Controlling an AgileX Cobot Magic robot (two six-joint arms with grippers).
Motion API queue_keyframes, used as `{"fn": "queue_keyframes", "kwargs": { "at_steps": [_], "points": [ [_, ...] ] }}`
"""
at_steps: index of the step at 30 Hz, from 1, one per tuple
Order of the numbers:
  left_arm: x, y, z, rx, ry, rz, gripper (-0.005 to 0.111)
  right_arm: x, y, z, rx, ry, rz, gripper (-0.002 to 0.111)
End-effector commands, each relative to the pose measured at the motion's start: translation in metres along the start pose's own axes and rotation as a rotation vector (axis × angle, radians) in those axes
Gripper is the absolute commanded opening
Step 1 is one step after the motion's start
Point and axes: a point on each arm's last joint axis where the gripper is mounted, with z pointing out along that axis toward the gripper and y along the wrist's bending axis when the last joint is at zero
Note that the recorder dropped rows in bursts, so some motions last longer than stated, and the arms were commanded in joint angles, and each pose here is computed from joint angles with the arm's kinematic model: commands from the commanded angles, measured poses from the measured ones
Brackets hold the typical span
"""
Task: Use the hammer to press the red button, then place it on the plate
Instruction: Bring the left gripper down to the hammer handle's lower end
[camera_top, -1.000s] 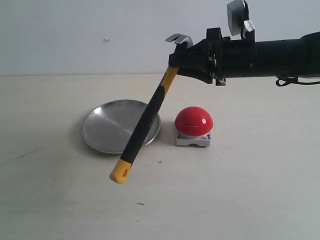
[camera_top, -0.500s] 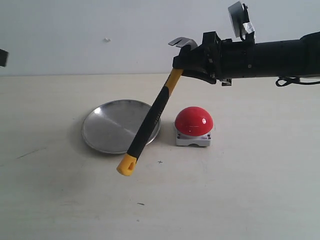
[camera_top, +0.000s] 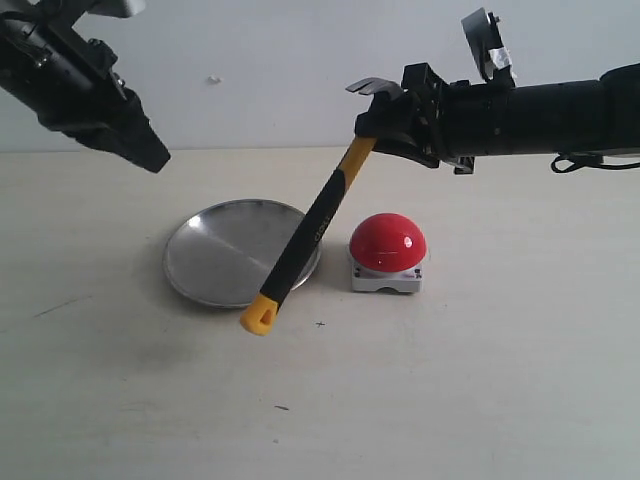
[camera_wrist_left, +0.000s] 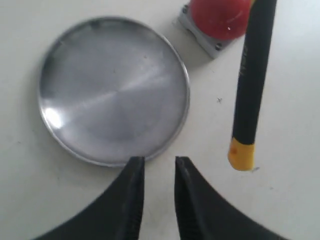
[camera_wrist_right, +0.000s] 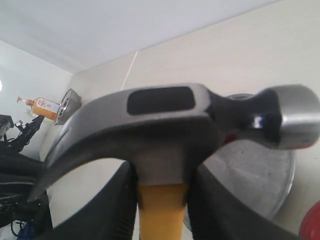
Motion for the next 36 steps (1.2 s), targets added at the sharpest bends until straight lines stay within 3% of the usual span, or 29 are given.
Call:
{"fn": "queue_keyframes", "kwargs": {
  "at_steps": [1, 7, 13, 21, 30, 36],
  "points": [
    [-0.009, 0.000, -0.001, -0.026, -0.075, 0.059, 0.026, -0.007, 0.011, -0.004, -0.031, -0.052, 0.015, 0.000],
    [-0.004, -0.016, 0.020, 0.104, 0.046, 0.073, 0.029, -0.009, 0.008, -0.004, 0.004, -0.067, 0.026, 0.000],
    [-0.015, -0.039, 0.049, 0.131, 0.057, 0.133, 0.059, -0.008, 0.008, -0.004, 0.003, -0.066, 0.034, 0.000],
    [-0.026, -0.052, 0.079, 0.125, 0.005, 0.147, 0.059, -0.008, 0.008, -0.004, 0.003, -0.066, 0.038, 0.000],
    [-0.019, -0.050, 0.099, 0.138, 0.051, 0.134, 0.059, -0.009, 0.007, -0.004, 0.018, -0.072, 0.038, 0.000],
    [-0.010, -0.045, 0.111, 0.092, 0.028, 0.140, 0.059, -0.011, 0.008, -0.004, 0.014, -0.076, 0.034, 0.000]
  ]
}}
